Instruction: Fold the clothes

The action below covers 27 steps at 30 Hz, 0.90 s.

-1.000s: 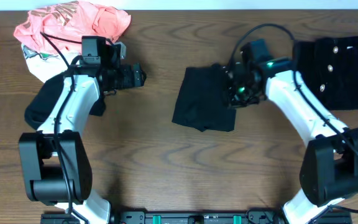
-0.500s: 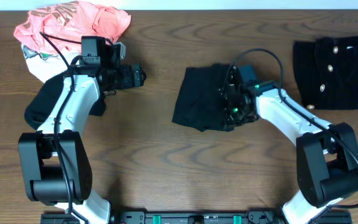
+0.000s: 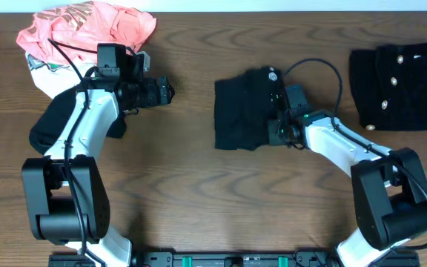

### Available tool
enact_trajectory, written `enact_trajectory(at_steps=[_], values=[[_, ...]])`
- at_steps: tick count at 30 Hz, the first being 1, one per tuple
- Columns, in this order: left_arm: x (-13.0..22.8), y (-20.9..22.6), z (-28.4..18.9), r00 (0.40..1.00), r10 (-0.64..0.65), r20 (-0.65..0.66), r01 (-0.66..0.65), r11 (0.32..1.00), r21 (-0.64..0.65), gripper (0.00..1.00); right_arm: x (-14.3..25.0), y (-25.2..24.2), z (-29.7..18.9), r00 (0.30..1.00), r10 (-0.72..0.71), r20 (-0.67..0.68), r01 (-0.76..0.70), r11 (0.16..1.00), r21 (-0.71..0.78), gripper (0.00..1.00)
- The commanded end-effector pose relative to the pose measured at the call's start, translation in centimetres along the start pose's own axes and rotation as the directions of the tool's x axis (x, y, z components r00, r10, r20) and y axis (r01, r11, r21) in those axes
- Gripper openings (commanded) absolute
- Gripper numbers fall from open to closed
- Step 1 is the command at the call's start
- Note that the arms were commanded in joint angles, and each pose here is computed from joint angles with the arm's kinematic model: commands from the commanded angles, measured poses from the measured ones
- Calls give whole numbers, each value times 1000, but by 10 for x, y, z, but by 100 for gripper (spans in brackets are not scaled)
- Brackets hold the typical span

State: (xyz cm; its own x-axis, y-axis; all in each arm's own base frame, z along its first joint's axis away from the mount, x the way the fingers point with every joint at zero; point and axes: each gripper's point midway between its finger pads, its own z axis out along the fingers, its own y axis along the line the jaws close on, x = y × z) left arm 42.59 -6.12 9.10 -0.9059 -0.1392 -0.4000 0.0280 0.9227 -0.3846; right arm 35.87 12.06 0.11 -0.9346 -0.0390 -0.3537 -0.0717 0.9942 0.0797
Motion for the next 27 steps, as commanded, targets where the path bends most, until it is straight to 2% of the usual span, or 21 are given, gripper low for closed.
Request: enact_trajectory(at_steps=[1, 8, 13, 18, 22, 23, 25, 27], values=[[2, 0, 1, 1000, 3, -10, -3, 1000, 8, 95, -10, -46, 8, 996, 54, 74, -68, 976, 205, 1], [6, 1, 1, 1000, -3, -25, 3, 1000, 6, 95, -40, -88, 33, 971, 133, 196, -177, 958, 226, 1], [6, 1, 1, 1000, -2, -24, 3, 1000, 6, 95, -66, -114, 51, 948, 118, 296, -185, 959, 212, 2], [6, 1, 1, 1000, -2, -24, 3, 1000, 6, 95, -112, -131, 35, 910, 91, 405, -179, 966, 186, 6], [6, 1, 1, 1000, -2, -24, 3, 1000, 6, 95, -150, -131, 15, 899, 91, 427, -167, 975, 145, 7], [6, 1, 1, 1000, -3, -25, 3, 1000, 6, 95, -157, -128, 9, 903, 92, 420, -163, 977, 135, 11], [6, 1, 1, 1000, -3, -25, 3, 1000, 6, 95, -172, -117, -7, 917, 92, 389, -141, 985, 100, 24], [6, 1, 1, 1000, -3, -27, 3, 1000, 5, 95, -181, -101, -24, 932, 92, 350, -112, 993, 39, 57]])
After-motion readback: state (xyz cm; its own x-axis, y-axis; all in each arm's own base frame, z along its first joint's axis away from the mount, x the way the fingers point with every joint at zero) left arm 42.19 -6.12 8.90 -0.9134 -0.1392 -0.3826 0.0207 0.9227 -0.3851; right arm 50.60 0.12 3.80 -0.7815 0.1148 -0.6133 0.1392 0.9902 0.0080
